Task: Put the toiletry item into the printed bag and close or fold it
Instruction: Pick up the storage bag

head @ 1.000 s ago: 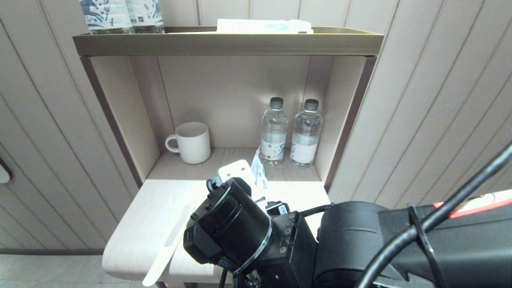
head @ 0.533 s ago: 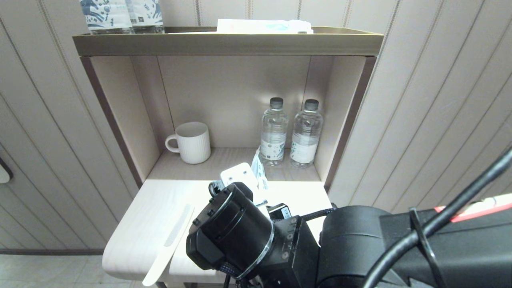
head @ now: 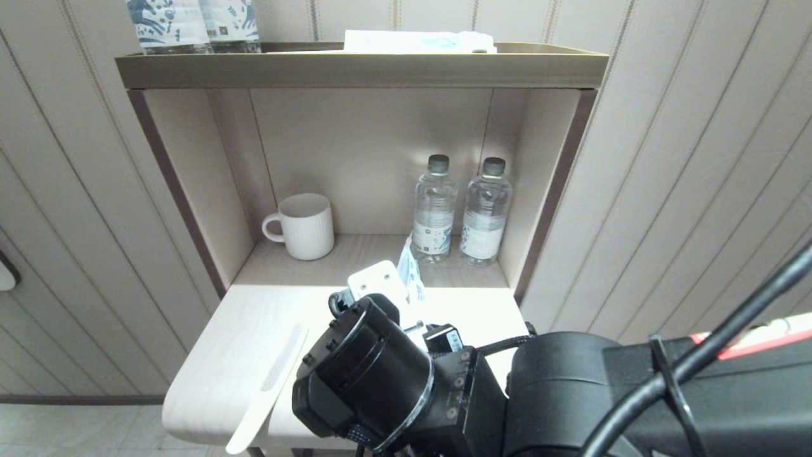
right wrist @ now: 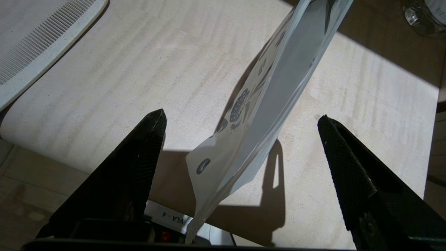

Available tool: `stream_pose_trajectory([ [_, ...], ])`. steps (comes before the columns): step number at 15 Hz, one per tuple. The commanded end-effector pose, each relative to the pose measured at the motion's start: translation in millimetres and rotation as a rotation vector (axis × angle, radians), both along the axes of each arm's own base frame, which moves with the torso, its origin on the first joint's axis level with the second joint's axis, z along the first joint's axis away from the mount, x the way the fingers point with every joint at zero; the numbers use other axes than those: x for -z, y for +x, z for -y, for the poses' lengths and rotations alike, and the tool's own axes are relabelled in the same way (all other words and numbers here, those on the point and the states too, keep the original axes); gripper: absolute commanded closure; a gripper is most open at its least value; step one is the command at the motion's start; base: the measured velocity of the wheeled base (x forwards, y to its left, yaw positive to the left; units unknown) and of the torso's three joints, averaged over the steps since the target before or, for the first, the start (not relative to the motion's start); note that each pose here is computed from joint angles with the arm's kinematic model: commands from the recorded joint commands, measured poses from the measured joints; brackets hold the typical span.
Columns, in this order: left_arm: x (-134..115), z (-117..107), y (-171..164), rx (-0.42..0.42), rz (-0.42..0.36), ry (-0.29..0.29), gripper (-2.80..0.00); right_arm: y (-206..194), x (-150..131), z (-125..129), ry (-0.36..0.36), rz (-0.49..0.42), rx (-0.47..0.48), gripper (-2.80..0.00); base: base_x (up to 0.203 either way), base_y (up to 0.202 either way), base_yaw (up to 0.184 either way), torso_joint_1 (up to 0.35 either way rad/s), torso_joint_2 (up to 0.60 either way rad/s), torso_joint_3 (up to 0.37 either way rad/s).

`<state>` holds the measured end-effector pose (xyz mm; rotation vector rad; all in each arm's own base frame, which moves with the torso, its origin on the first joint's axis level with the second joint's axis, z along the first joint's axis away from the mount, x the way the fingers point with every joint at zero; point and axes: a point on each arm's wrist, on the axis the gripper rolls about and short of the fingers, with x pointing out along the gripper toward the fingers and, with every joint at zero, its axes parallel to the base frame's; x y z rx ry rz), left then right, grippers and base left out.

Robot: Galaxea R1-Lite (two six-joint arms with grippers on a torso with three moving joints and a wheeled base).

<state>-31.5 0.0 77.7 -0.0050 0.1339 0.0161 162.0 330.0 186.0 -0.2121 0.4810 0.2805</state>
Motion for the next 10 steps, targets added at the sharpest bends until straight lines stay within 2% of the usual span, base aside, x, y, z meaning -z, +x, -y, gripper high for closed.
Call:
stream_pose_trajectory([
  [1, 0.0, 0.0, 0.1, -0.001, -0.003, -0.001, 0.00, -0.1, 1.0, 0.1, -0.005, 0.001, 0.003, -2.80, 0.000, 0.000, 0.000, 0.000, 0.00, 0.000],
  [2, 0.1, 0.0, 0.1, -0.001, -0.003, -0.001, 0.00, 0.7, 1.4, -1.1, -0.002, 0.003, 0.006, 0.00, 0.000, 0.000, 0.000, 0.000, 0.00, 0.000],
  [10, 0.0, 0.0, 0.1, -0.001, -0.003, -0.001, 0.00, 1.7, 3.5, -2.2, -0.006, -0.001, 0.001, 0.00, 0.000, 0.000, 0.000, 0.000, 0.00, 0.000],
])
